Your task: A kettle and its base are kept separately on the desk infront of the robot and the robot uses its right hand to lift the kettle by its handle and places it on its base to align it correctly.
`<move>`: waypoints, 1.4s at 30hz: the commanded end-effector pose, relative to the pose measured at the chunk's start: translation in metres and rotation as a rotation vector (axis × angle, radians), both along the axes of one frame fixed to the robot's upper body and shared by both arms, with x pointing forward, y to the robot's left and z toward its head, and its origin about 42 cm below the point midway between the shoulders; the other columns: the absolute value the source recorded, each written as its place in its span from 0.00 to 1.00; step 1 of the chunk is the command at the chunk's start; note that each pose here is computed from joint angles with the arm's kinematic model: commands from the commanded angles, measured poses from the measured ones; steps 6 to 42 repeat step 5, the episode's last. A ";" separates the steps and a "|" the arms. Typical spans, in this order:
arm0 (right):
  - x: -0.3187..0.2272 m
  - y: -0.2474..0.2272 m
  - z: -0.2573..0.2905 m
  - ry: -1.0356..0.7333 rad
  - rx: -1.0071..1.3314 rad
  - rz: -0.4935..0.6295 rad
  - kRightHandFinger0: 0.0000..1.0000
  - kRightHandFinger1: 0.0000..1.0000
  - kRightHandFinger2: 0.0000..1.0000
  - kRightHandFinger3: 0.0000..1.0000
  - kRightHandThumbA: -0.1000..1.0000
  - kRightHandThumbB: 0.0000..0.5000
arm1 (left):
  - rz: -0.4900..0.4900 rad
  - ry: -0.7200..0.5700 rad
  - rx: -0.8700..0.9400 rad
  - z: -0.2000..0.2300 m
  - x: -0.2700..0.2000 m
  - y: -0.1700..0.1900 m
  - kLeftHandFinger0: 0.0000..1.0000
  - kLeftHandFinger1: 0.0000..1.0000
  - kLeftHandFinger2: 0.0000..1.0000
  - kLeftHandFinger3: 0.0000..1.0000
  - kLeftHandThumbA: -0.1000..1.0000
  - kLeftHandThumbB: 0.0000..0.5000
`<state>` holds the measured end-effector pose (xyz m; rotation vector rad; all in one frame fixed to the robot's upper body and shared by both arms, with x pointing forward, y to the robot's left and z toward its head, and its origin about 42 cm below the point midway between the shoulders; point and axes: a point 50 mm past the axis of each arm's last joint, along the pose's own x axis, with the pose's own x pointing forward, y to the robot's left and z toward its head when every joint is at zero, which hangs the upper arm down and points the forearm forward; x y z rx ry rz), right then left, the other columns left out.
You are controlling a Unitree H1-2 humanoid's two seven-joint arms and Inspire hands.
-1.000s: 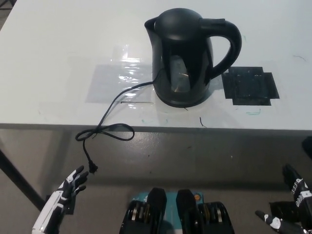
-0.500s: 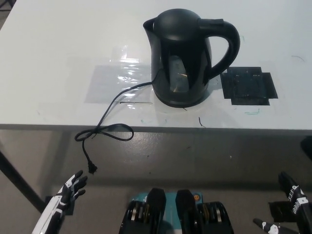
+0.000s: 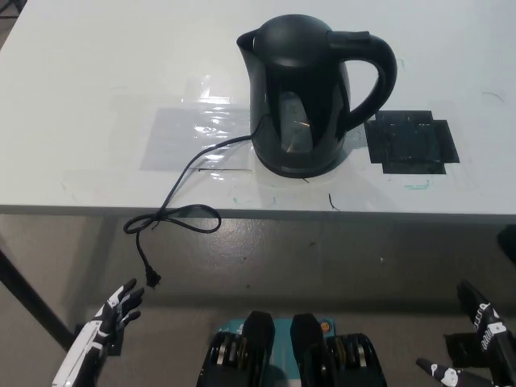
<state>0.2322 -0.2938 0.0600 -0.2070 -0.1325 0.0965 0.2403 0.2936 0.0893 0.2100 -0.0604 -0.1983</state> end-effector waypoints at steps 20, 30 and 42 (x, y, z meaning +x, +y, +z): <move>0.008 0.001 0.010 -0.079 -0.013 0.028 1.00 1.00 1.00 1.00 1.00 0.99 | 0.006 -0.066 0.005 0.012 0.006 0.004 1.00 1.00 1.00 1.00 1.00 0.48; 0.008 0.001 0.010 -0.079 -0.013 0.028 1.00 1.00 1.00 1.00 1.00 0.99 | 0.006 -0.066 0.005 0.012 0.006 0.004 1.00 1.00 1.00 1.00 1.00 0.48; 0.008 0.001 0.010 -0.079 -0.013 0.028 1.00 1.00 1.00 1.00 1.00 0.99 | 0.006 -0.066 0.005 0.012 0.006 0.004 1.00 1.00 1.00 1.00 1.00 0.48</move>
